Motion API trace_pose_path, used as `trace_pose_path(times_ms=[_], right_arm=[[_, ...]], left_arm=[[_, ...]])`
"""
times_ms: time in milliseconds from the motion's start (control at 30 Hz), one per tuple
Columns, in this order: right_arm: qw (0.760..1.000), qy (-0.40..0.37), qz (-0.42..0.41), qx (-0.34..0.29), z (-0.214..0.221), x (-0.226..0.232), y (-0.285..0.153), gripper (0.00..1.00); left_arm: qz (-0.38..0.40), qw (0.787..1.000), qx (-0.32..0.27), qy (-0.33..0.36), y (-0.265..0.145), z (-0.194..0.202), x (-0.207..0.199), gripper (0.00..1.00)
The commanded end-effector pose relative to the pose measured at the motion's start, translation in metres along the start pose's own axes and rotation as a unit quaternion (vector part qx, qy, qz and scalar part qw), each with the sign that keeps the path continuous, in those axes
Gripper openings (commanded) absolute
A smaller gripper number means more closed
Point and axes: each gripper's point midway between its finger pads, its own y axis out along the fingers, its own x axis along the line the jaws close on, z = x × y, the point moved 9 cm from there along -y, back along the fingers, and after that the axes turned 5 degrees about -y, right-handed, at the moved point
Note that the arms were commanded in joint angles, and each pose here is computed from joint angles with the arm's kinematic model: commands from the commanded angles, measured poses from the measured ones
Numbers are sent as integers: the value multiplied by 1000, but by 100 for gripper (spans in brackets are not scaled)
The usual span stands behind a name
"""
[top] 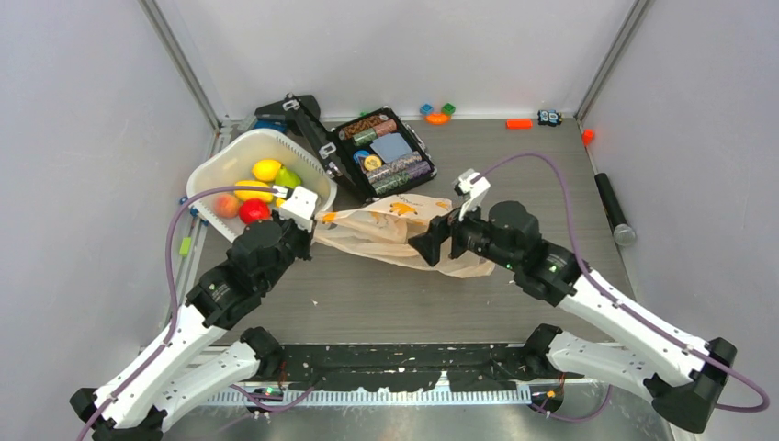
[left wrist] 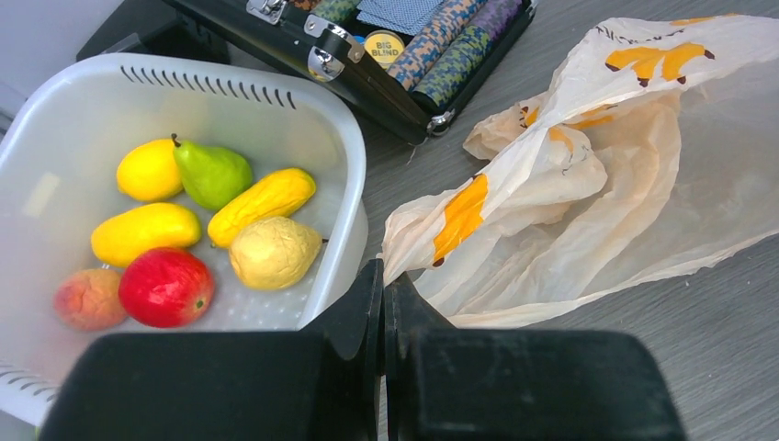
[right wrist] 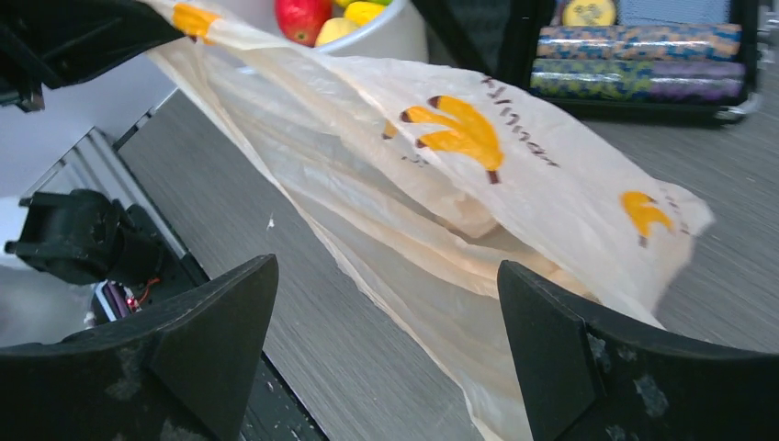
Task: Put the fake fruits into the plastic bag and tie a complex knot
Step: Open the plastic bag at the center of the board.
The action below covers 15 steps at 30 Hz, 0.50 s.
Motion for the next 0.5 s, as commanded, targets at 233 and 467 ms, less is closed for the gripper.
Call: trace_pose_path(times_ms=[233,467], right_arm=[[975,82,193,68,6,-38,-75,96],[970,122,188,96,29,-46,-86,97]], left_arm=[[-57,998,-31,-17,-9,-16,13,0],[-60,998,-22,-13,-6,-15,12,0]])
